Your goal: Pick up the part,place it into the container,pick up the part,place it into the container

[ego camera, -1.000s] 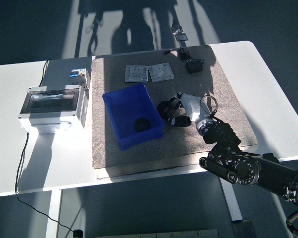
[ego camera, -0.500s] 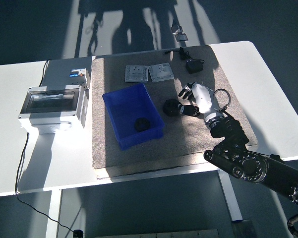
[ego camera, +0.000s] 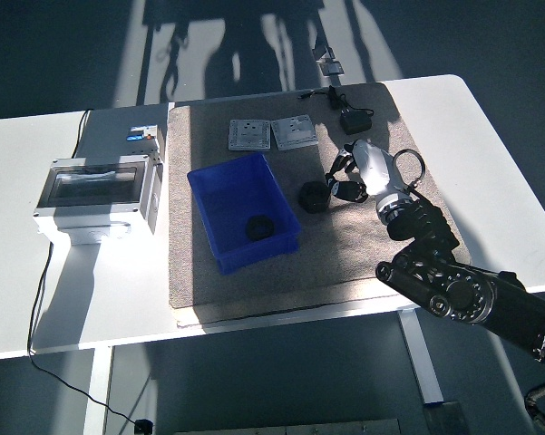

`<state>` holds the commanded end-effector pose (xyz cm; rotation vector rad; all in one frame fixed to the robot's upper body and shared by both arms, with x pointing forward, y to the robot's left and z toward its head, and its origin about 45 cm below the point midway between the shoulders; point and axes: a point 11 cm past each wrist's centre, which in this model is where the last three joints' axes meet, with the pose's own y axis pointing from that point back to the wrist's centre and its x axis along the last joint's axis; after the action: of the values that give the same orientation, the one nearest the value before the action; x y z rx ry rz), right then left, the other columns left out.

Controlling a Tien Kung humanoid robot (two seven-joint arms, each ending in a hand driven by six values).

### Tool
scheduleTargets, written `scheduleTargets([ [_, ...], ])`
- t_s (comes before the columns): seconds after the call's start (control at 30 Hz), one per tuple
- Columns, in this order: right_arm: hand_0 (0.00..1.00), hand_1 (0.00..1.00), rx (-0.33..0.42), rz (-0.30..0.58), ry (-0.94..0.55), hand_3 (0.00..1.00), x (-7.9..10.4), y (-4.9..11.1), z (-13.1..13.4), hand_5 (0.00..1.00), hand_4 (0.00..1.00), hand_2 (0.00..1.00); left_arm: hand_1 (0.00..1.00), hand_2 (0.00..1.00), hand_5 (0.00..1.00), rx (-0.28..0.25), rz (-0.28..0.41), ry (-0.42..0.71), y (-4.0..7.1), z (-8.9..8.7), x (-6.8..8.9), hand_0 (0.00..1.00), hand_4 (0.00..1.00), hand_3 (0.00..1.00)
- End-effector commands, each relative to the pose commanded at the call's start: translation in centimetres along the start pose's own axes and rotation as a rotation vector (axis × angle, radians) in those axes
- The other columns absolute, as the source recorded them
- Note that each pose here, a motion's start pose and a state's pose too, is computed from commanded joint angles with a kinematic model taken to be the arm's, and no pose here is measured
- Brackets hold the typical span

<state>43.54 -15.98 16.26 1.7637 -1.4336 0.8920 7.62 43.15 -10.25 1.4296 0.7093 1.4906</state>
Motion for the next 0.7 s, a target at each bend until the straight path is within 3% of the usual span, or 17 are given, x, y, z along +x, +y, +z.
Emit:
scheduleTargets([
  [0.17, 0.791, 0.728, 0.008, -0.045, 0.055, 0.977, -0.5, -0.3, -0.8, 0.256, 0.878, 0.843, 0.643, 0.615, 0.517, -0.001, 0.001, 0.002, 0.0, 0.0, 0.0, 0.685, 0.428, 0.548],
  [0.2, 0.837, 0.850, 0.012, -0.051, 0.064, 0.998, -0.6, -0.3, -0.9, 0.284, 0.923, 0.976, 0.644, 0.615, 0.519, -0.001, 0.001, 0.002, 0.0, 0.0, 0.0, 0.685, 0.429, 0.548],
  [0.37, 0.837, 0.850, 0.026, -0.079, 0.108, 0.998, -0.9, -0.4, -1.4, 0.284, 0.923, 0.976, 0.644, 0.615, 0.519, 0.001, 0.001, 0.003, 0.0, -0.1, 0.0, 0.685, 0.429, 0.548],
  [0.4, 0.889, 0.923, 0.027, -0.083, 0.114, 0.998, -1.0, -0.4, -1.4, 0.299, 0.944, 0.997, 0.643, 0.616, 0.521, 0.001, 0.001, 0.004, 0.0, -0.1, 0.0, 0.685, 0.429, 0.547],
  [0.7, 0.898, 0.935, 0.029, -0.151, 0.163, 0.998, -2.9, -0.1, -1.6, 0.307, 0.953, 0.985, 0.644, 0.617, 0.521, 0.001, 0.001, 0.002, 0.0, -0.1, 0.0, 0.685, 0.429, 0.548],
])
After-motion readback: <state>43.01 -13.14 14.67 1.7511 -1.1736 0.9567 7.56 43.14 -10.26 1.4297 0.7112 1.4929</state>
